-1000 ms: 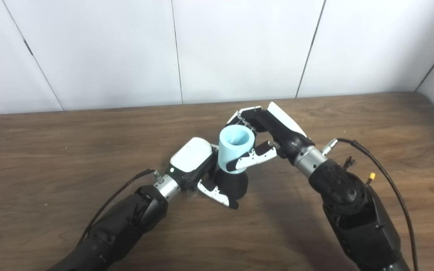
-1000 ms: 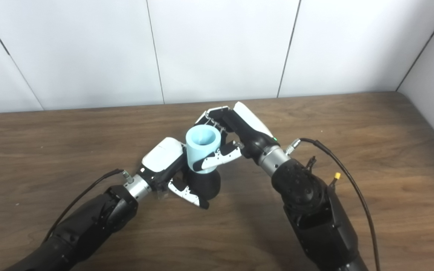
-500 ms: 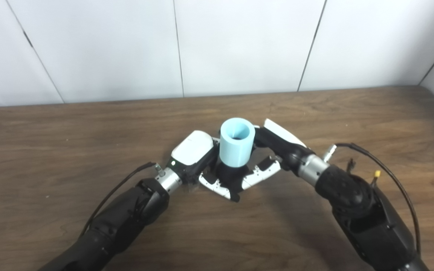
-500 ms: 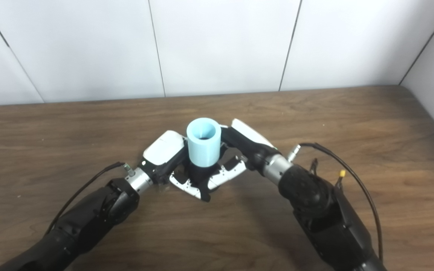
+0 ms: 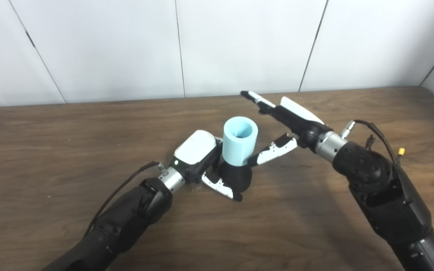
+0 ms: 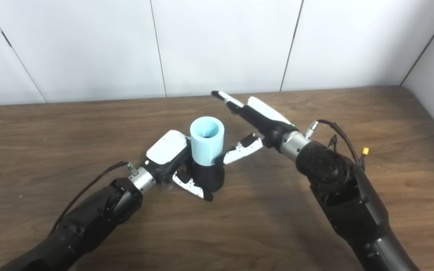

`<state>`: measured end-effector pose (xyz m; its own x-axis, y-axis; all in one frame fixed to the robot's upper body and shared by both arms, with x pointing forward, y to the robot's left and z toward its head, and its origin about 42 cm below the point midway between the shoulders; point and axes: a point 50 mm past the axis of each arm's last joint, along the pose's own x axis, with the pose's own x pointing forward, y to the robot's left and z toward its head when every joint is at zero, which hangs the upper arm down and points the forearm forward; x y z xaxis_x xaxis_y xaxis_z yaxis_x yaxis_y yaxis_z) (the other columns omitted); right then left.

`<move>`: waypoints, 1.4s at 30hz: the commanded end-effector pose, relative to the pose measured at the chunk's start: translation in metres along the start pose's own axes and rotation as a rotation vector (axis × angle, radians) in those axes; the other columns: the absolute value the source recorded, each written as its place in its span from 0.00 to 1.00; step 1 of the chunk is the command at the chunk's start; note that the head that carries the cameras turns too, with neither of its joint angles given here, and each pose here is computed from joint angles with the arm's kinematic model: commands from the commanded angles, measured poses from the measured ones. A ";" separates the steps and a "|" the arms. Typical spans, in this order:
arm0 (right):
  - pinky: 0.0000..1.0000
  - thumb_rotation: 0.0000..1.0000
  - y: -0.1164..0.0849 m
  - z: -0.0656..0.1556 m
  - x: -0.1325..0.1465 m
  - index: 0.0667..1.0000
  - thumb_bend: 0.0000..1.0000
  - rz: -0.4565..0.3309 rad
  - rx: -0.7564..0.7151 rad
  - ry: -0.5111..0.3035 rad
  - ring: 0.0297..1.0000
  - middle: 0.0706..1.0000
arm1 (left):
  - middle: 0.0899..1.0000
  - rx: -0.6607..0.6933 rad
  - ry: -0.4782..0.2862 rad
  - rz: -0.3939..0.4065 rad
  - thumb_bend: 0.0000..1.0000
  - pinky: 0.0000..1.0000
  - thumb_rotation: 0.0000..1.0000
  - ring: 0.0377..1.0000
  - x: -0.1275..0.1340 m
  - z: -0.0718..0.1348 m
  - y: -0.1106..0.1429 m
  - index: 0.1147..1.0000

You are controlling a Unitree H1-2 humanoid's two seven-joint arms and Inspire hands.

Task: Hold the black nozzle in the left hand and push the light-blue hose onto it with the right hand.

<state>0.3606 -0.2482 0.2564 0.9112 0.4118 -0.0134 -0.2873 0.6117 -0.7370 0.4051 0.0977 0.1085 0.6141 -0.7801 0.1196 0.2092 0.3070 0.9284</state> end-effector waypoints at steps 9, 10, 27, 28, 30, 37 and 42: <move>1.00 0.30 -0.051 0.042 -0.027 1.00 1.00 -0.144 -0.054 -0.343 1.00 1.00 | 0.41 -0.079 0.137 -0.377 0.50 0.28 0.00 0.38 -0.071 0.012 -0.112 0.44; 1.00 0.31 -0.052 0.043 -0.031 1.00 1.00 -0.128 -0.079 -0.375 1.00 1.00 | 0.41 -0.077 0.135 -0.376 0.50 0.28 0.00 0.38 -0.071 0.011 -0.112 0.44; 0.99 0.55 -0.029 0.084 -0.055 1.00 0.89 0.002 -0.364 -0.606 1.00 1.00 | 0.41 -0.085 0.143 -0.387 0.50 0.30 0.00 0.37 -0.071 0.009 -0.113 0.46; 0.99 0.51 -0.028 0.086 -0.055 1.00 0.91 0.018 -0.374 -0.611 1.00 1.00 | 0.41 -0.085 0.143 -0.385 0.50 0.30 0.00 0.37 -0.071 0.009 -0.113 0.46; 0.99 0.49 -0.027 0.087 -0.053 1.00 0.94 0.052 -0.394 -0.618 1.00 1.00 | 0.40 -0.086 0.138 -0.383 0.50 0.29 0.00 0.37 -0.070 0.009 -0.112 0.46; 0.96 0.66 -0.017 0.086 -0.047 1.00 0.96 0.127 -0.480 -0.606 1.00 1.00 | 0.40 -0.083 0.140 -0.389 0.50 0.29 0.00 0.37 -0.070 0.009 -0.113 0.46; 0.98 0.78 -0.012 0.082 -0.042 1.00 0.92 0.176 -0.521 -0.550 1.00 1.00 | 0.40 -0.084 0.139 -0.384 0.50 0.29 0.00 0.37 -0.071 0.009 -0.114 0.45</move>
<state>0.2990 -0.2161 0.2996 0.5622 0.8252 0.0547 -0.2053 0.2033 -0.9573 0.4071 0.0962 0.1079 0.6174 -0.7779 0.1172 0.2130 0.3087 0.9270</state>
